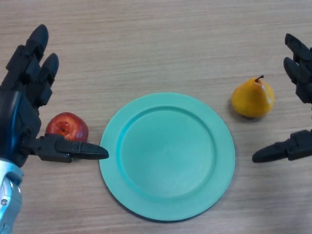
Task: Pick up the yellow pear and place it on the plate
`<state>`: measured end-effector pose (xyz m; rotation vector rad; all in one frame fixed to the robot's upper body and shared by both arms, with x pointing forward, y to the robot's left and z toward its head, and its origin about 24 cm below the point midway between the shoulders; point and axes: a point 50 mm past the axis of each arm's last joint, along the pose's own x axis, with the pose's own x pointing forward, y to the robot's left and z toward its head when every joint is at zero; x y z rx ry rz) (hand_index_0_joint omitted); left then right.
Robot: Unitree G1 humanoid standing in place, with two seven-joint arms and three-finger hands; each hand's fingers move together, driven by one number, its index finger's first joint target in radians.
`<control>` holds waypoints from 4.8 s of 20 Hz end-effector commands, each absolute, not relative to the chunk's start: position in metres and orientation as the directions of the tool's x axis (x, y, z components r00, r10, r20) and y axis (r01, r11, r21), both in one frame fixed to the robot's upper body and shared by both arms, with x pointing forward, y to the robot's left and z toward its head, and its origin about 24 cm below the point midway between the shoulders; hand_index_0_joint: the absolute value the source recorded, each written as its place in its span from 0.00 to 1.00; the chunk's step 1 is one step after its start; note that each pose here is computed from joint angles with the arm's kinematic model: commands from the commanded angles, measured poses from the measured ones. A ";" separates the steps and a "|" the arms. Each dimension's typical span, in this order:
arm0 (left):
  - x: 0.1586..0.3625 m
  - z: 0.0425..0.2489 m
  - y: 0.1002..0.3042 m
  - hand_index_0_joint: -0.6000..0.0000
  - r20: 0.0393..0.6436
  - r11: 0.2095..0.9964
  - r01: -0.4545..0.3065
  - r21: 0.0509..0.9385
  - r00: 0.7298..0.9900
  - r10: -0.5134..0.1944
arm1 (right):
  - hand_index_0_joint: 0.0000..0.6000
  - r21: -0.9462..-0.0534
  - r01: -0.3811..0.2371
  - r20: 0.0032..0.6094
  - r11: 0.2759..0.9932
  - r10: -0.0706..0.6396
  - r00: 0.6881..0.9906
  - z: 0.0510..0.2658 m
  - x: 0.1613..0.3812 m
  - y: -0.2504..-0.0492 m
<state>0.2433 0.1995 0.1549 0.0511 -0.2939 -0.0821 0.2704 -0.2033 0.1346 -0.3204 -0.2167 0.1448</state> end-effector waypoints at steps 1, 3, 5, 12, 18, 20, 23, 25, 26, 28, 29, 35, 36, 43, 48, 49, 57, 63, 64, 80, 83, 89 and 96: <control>0.232 0.186 0.204 1.00 0.494 0.991 0.025 0.128 0.865 -0.086 | 0.00 -0.353 0.005 0.421 0.936 0.154 0.894 0.172 0.276 -0.216; 0.232 0.186 0.204 1.00 0.494 0.993 0.031 0.115 0.865 -0.084 | 0.00 -0.362 0.015 0.418 0.932 0.148 0.896 0.169 0.288 -0.219; 0.230 0.187 0.206 1.00 0.498 0.995 0.032 0.100 0.864 -0.078 | 0.00 -0.389 0.026 0.415 0.921 0.149 0.897 0.167 0.299 -0.222; 0.228 0.186 0.210 1.00 0.489 0.997 0.033 0.070 0.870 -0.063 | 0.00 -0.417 0.040 0.369 0.908 0.128 0.921 0.150 0.335 -0.225; 0.227 0.184 0.211 1.00 0.458 0.997 0.044 0.057 0.887 -0.065 | 0.00 -0.419 0.055 0.335 0.906 0.098 0.937 0.135 0.356 -0.225; 0.227 0.182 0.211 1.00 0.451 0.997 0.049 0.053 0.890 -0.068 | 0.00 -0.401 0.060 0.317 0.914 0.077 0.945 0.131 0.361 -0.226; 0.227 0.183 0.212 1.00 0.448 0.997 0.045 0.056 0.891 -0.065 | 0.00 -0.375 0.055 0.291 0.925 0.061 0.955 0.126 0.369 -0.223; 0.227 0.182 0.213 1.00 0.452 0.998 0.042 0.053 0.890 -0.061 | 0.00 -0.389 0.039 0.273 0.921 0.075 0.959 0.123 0.370 -0.219; 0.226 0.181 0.213 1.00 0.450 0.998 0.042 0.048 0.891 -0.059 | 0.00 -0.386 0.034 0.270 0.922 0.078 0.960 0.123 0.371 -0.218; 0.226 0.180 0.214 1.00 0.450 0.998 0.041 0.043 0.891 -0.056 | 0.00 -0.415 0.024 0.252 0.909 0.089 0.964 0.120 0.373 -0.214; 0.226 0.181 0.215 1.00 0.452 0.998 0.038 0.045 0.890 -0.054 | 0.00 -0.463 0.027 0.234 0.886 0.093 0.968 0.116 0.375 -0.212; 0.225 0.179 0.217 1.00 0.459 0.999 0.026 0.038 0.887 -0.041 | 0.67 -0.495 0.010 0.193 0.869 0.098 0.976 0.110 0.380 -0.204; 0.225 0.179 0.218 1.00 0.460 0.999 0.023 0.038 0.887 -0.038 | 0.83 -0.507 0.006 0.187 0.862 0.104 0.977 0.109 0.380 -0.202; 0.228 0.178 0.221 1.00 0.458 0.999 0.002 0.046 0.889 -0.022 | 1.00 -0.519 0.070 0.230 0.852 0.060 0.971 0.114 0.381 -0.207; 0.228 0.178 0.219 1.00 0.458 0.999 0.007 0.045 0.889 -0.027 | 1.00 -0.467 0.115 0.297 0.877 0.033 0.954 0.130 0.378 -0.214; 0.227 0.178 0.217 1.00 0.456 0.999 0.014 0.044 0.890 -0.032 | 1.00 -0.462 0.123 0.324 0.878 0.038 0.945 0.137 0.377 -0.213; 0.227 0.179 0.211 1.00 0.447 0.998 0.041 0.040 0.893 -0.055 | 1.00 -0.286 -0.067 0.350 0.956 0.169 0.921 0.155 0.324 -0.159; 0.230 0.177 0.208 1.00 0.427 0.998 0.054 0.045 0.902 -0.068 | 1.00 -0.333 -0.142 0.385 0.932 0.272 0.882 0.137 0.285 -0.120; 0.230 0.177 0.207 1.00 0.425 0.997 0.056 0.052 0.902 -0.073 | 1.00 -0.356 -0.138 0.391 0.924 0.282 0.876 0.131 0.283 -0.116; 0.231 0.175 0.206 1.00 0.427 0.998 0.043 0.054 0.902 -0.062 | 0.00 -0.464 -0.131 0.245 0.876 0.269 0.932 0.086 0.289 -0.112; 0.231 0.176 0.206 1.00 0.428 0.997 0.042 0.058 0.901 -0.063 | 0.00 -0.406 -0.082 0.334 0.910 0.231 0.914 0.114 0.286 -0.124; 0.233 0.177 0.205 1.00 0.438 0.998 0.048 0.050 0.896 -0.065 | 0.00 -0.321 -0.037 0.462 0.946 0.191 0.866 0.165 0.256 -0.159; 0.241 0.181 0.200 1.00 0.424 0.995 0.072 0.067 0.901 -0.094 | 0.00 -0.327 -0.028 0.465 0.945 0.187 0.866 0.169 0.230 -0.178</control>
